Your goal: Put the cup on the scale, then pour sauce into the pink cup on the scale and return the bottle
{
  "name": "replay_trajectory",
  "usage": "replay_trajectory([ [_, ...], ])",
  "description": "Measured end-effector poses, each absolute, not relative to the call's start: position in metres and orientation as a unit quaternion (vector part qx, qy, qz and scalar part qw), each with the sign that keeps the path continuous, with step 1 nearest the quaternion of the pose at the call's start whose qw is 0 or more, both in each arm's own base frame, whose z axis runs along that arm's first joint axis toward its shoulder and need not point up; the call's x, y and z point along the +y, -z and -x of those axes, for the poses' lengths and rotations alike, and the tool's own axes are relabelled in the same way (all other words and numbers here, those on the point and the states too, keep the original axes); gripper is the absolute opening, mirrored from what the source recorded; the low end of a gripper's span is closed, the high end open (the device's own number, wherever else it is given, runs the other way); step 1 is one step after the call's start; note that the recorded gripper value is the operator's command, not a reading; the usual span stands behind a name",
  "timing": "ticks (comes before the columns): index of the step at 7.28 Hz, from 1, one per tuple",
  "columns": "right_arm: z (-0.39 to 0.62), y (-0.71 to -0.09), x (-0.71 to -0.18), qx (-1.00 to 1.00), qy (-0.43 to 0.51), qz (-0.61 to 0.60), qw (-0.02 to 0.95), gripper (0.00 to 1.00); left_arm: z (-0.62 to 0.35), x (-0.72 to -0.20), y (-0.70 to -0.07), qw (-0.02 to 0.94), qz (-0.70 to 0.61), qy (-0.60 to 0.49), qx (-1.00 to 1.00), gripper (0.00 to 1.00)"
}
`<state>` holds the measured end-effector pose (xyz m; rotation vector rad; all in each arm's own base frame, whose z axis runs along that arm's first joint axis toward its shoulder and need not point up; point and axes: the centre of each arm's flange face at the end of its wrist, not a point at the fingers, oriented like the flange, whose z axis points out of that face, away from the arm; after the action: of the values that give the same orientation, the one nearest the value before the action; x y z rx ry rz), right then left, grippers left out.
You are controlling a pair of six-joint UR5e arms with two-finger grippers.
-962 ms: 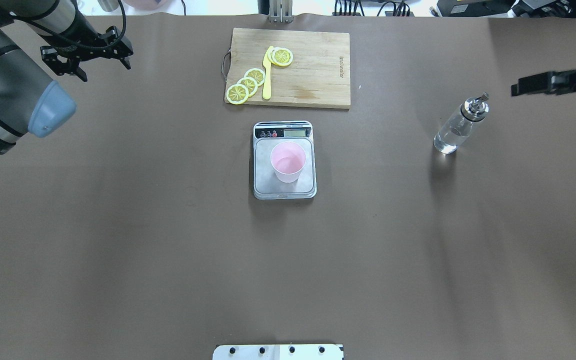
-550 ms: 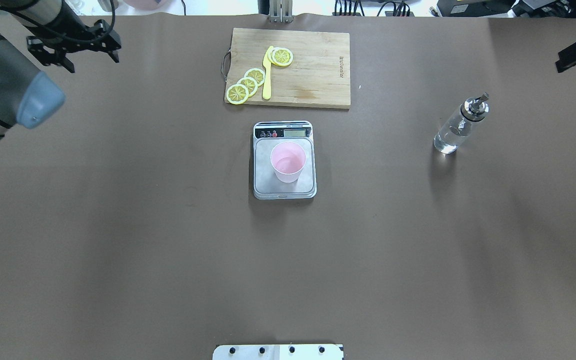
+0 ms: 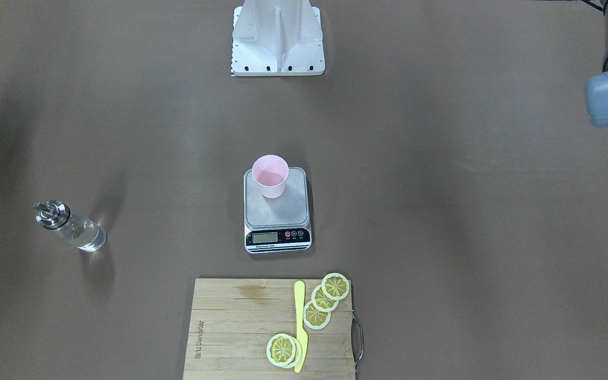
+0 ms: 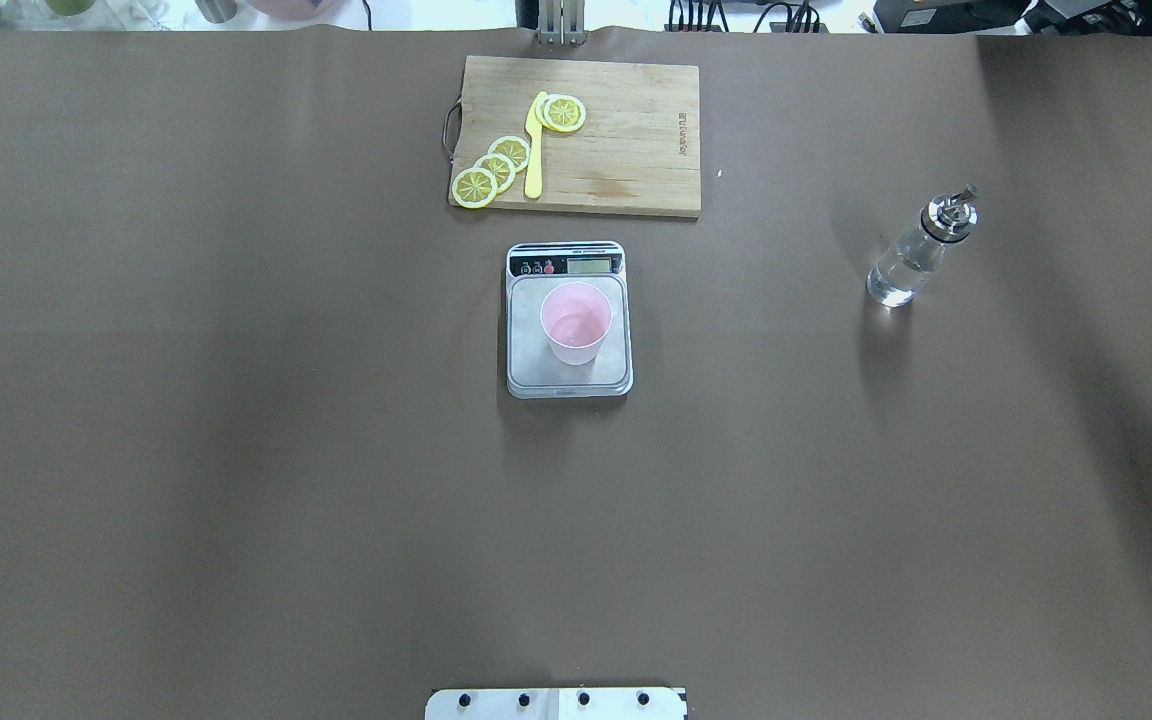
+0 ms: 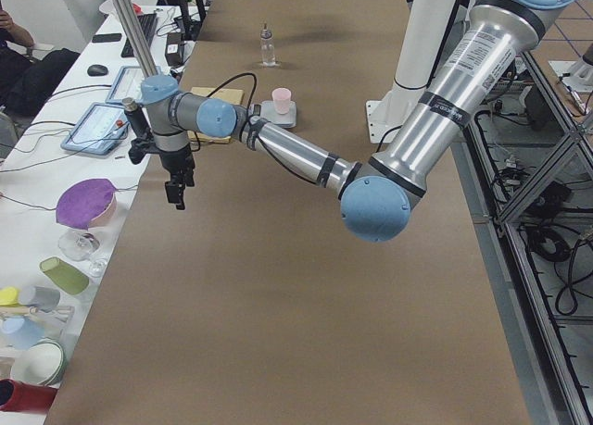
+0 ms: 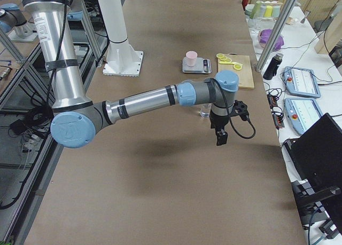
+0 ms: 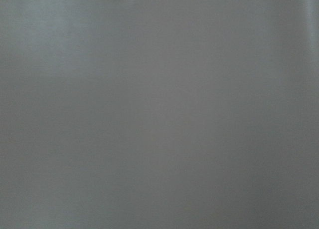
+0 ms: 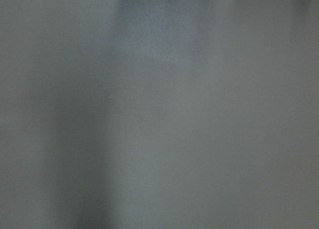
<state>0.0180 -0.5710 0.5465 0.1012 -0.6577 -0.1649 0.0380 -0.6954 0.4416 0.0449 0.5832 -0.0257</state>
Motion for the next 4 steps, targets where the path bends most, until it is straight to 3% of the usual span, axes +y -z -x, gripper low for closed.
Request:
replay_trajectory([
  [4,-0.054,-0.604,-0.542,-0.359,0.034,-0.006,0.933,1.00,0.082,-0.623,-0.555,0.930,-0.014,0.065,0.361,0.98],
])
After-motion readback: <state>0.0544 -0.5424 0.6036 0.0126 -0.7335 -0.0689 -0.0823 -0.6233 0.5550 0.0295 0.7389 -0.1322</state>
